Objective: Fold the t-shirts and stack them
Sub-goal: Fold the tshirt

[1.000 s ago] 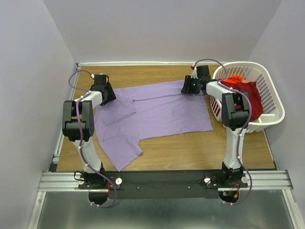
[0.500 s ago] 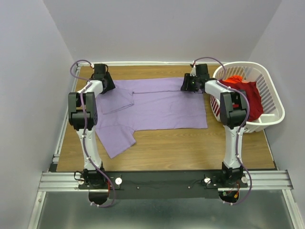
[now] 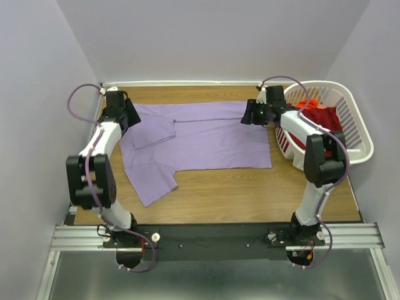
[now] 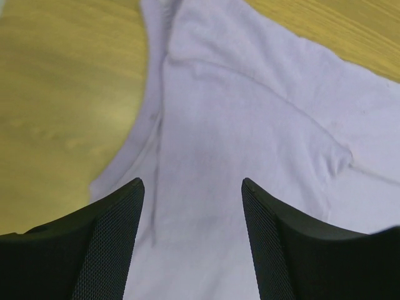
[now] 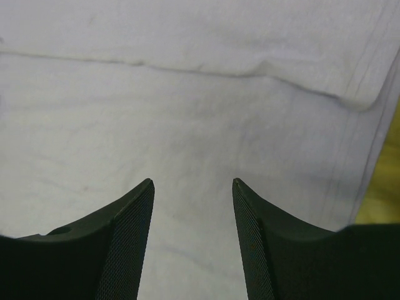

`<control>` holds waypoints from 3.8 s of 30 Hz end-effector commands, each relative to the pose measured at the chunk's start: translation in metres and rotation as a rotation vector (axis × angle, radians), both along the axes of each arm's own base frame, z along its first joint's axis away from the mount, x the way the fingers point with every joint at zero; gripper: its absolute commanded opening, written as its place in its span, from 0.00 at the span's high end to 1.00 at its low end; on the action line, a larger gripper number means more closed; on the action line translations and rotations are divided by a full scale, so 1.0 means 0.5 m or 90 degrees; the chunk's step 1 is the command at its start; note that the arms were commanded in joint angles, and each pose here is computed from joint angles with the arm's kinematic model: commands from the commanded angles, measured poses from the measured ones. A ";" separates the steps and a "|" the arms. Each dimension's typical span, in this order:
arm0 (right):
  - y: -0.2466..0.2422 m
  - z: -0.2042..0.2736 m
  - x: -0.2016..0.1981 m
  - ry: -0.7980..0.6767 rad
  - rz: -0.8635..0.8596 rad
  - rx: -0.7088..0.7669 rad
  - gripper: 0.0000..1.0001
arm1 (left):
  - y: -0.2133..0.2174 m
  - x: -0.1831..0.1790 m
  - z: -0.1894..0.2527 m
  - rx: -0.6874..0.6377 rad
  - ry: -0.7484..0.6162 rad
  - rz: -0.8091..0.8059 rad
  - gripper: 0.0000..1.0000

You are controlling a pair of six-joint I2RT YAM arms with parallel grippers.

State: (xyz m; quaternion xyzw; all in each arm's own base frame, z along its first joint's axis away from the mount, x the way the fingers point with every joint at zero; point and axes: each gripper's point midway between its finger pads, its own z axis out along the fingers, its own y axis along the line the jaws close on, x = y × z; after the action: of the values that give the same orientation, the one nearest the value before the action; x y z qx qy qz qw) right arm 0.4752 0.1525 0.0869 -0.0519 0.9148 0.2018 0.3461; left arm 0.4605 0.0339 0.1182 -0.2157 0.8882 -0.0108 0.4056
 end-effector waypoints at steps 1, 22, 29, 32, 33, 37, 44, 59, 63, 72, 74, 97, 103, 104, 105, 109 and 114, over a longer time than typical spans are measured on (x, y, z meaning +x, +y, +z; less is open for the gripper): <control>0.016 0.020 -0.097 0.035 0.035 0.003 0.39 | 0.060 -0.125 -0.008 0.044 0.019 0.063 0.28; 0.032 0.051 -0.234 0.025 0.063 -0.056 0.39 | 0.075 -0.289 -0.157 0.023 0.184 0.086 0.46; 0.035 0.051 -0.235 0.024 0.069 -0.053 0.39 | 0.066 -0.284 -0.149 0.000 0.201 0.087 0.46; 0.041 0.055 -0.234 0.021 0.076 -0.044 0.39 | 0.078 -0.279 -0.121 0.012 0.194 0.103 0.48; 0.041 0.058 -0.234 0.019 0.076 -0.043 0.39 | 0.077 -0.285 -0.123 0.013 0.209 0.099 0.49; 0.040 0.066 -0.234 0.011 0.076 -0.044 0.39 | 0.064 -0.290 -0.128 -0.005 0.231 0.084 0.49; 0.040 0.074 -0.234 0.003 0.077 -0.042 0.39 | 0.055 -0.305 -0.147 -0.022 0.259 0.084 0.49; 0.033 0.077 -0.235 -0.006 0.068 -0.048 0.39 | 0.049 -0.332 -0.232 -0.034 0.333 0.098 0.52; 0.030 0.074 -0.235 -0.005 0.066 -0.053 0.39 | 0.045 -0.338 -0.244 -0.044 0.335 0.101 0.60; 0.017 0.065 -0.237 0.002 0.037 -0.064 0.38 | 0.035 -0.335 -0.225 -0.058 0.300 0.098 1.00; 0.008 0.064 -0.239 0.005 0.016 -0.069 0.38 | 0.034 -0.331 -0.214 -0.058 0.285 0.095 1.00; -0.133 -0.059 -0.339 0.128 -0.190 -0.215 0.42 | 0.109 -0.340 -0.104 0.034 0.103 0.212 1.00; -0.139 -0.084 -0.350 0.145 -0.205 -0.241 0.42 | 0.121 -0.342 -0.095 0.043 0.097 0.233 1.00; -0.129 -0.083 -0.352 0.141 -0.197 -0.245 0.43 | 0.121 -0.344 -0.095 0.043 0.096 0.236 1.00; -0.126 -0.081 -0.352 0.137 -0.195 -0.251 0.43 | 0.122 -0.345 -0.094 0.045 0.095 0.237 1.00; -0.119 -0.085 -0.354 0.142 -0.192 -0.258 0.42 | 0.121 -0.343 -0.088 0.044 0.087 0.237 1.00; -0.124 -0.116 -0.372 0.175 -0.192 -0.271 0.42 | 0.121 -0.344 -0.088 0.043 0.087 0.237 1.00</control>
State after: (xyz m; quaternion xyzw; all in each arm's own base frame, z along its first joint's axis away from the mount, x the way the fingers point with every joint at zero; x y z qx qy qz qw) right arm 0.3004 0.0996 0.0436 0.0283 0.9669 -0.0173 0.2530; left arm 0.2907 0.0837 0.0673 -0.3455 0.8731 0.0901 0.3320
